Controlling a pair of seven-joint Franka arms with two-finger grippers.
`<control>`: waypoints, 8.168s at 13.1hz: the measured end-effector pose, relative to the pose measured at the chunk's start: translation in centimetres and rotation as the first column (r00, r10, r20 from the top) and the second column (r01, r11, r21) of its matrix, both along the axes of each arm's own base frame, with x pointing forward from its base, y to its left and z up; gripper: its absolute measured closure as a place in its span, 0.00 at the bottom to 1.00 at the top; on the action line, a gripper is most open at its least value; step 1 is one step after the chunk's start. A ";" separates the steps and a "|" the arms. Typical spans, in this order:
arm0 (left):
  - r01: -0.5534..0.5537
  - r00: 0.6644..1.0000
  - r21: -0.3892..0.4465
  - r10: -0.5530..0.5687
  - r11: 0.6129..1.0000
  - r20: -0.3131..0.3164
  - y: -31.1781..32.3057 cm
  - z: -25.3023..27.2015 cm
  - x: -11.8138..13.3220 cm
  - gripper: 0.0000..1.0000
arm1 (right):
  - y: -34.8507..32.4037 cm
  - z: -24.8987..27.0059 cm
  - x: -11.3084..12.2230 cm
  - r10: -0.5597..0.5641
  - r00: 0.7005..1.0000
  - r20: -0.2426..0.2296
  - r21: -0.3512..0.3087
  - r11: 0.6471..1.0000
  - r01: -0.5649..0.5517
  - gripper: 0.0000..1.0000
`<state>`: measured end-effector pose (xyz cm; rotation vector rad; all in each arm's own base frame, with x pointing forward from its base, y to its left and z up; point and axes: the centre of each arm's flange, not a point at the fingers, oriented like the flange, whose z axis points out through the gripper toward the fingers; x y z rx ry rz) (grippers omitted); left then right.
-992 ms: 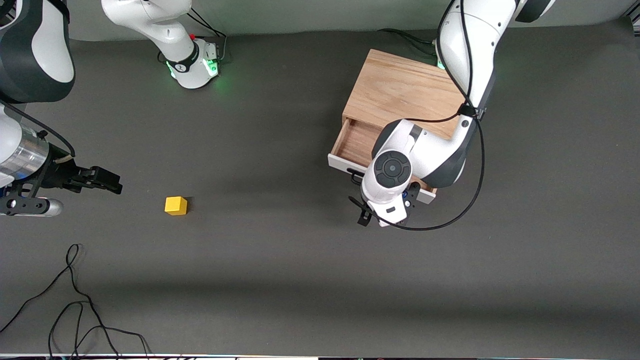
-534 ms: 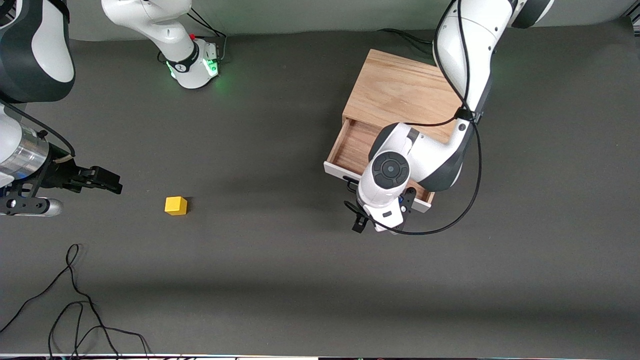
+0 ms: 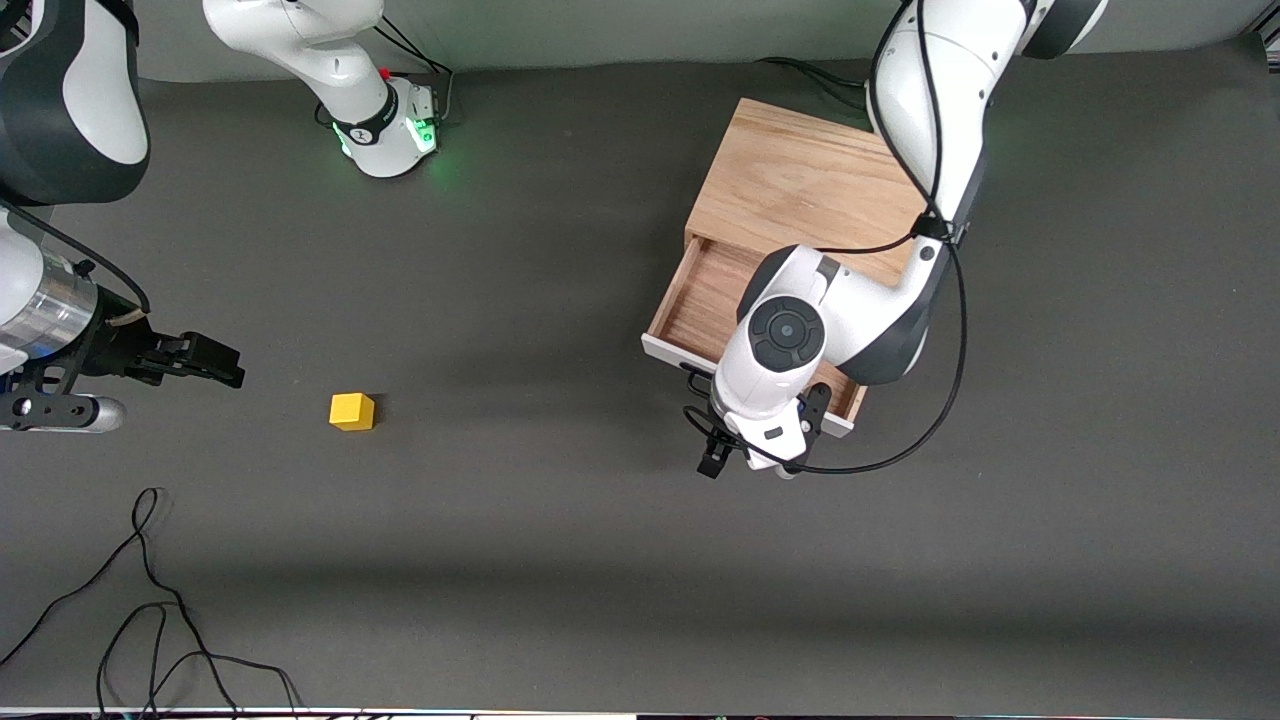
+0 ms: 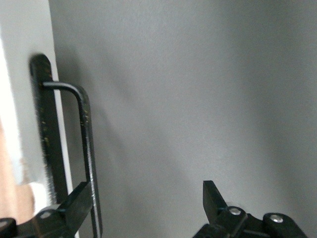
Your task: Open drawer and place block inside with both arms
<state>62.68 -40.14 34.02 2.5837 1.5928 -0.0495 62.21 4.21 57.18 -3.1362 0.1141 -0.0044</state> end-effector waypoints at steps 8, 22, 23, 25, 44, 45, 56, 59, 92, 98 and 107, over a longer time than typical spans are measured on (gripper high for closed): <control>0.324 0.944 0.034 -0.321 0.945 -0.075 12.2 18.4 -0.1 0.00 | 0.0 0.1 0.0 0.001 1.000 0.002 0.001 1.000 -0.001 0.00; 0.873 0.488 0.038 -0.872 0.487 -0.037 35.1 29.0 -5.6 0.00 | 1.7 0.0 0.0 0.027 1.000 -0.002 0.000 1.000 -0.027 0.00; 0.888 0.459 0.051 -0.888 0.457 -0.032 35.1 29.3 -5.8 0.00 | 1.6 -0.7 0.2 0.025 1.000 -0.016 -0.002 1.000 -0.025 0.00; 0.907 0.419 0.062 -0.908 0.417 -0.027 35.0 29.6 -6.2 0.00 | 1.5 -2.2 0.2 0.022 0.998 -0.059 -0.007 1.000 -0.023 0.00; 0.908 0.415 0.077 -0.910 0.412 -0.023 36.7 28.8 -6.7 0.00 | -3.6 -33.9 -7.9 0.030 0.999 0.016 -0.045 0.999 -0.029 0.00; 0.908 0.415 0.077 -0.910 0.412 -0.024 36.8 28.8 -6.7 0.00 | -3.6 -35.3 -7.9 0.033 0.999 0.022 -0.053 0.998 -0.032 0.00; 0.929 0.368 0.071 -0.929 0.364 -0.045 36.5 28.2 -6.7 0.00 | -2.8 -37.9 -7.0 0.055 0.997 0.045 -0.065 0.997 -0.052 0.45; 0.929 0.368 0.070 -0.929 0.364 -0.046 36.5 28.1 -6.8 0.00 | 0.9 -31.1 -5.1 0.073 0.997 -0.027 -0.038 0.997 -0.074 0.45; 0.928 0.370 0.064 -0.928 0.367 -0.050 36.7 28.0 -6.8 0.00 | 57.3 -25.5 -15.0 -0.202 0.979 -0.021 0.111 0.973 0.203 0.45; 0.928 0.370 0.063 -0.928 0.367 -0.050 36.7 28.0 -6.8 0.00 | 58.1 -28.0 -16.2 -0.220 0.975 -0.035 0.082 0.972 0.222 0.45; 0.928 0.370 0.063 -0.928 0.366 -0.050 36.7 28.0 -6.8 0.00 | 59.1 -25.9 -16.5 -0.214 0.977 -0.017 0.115 0.970 0.214 0.00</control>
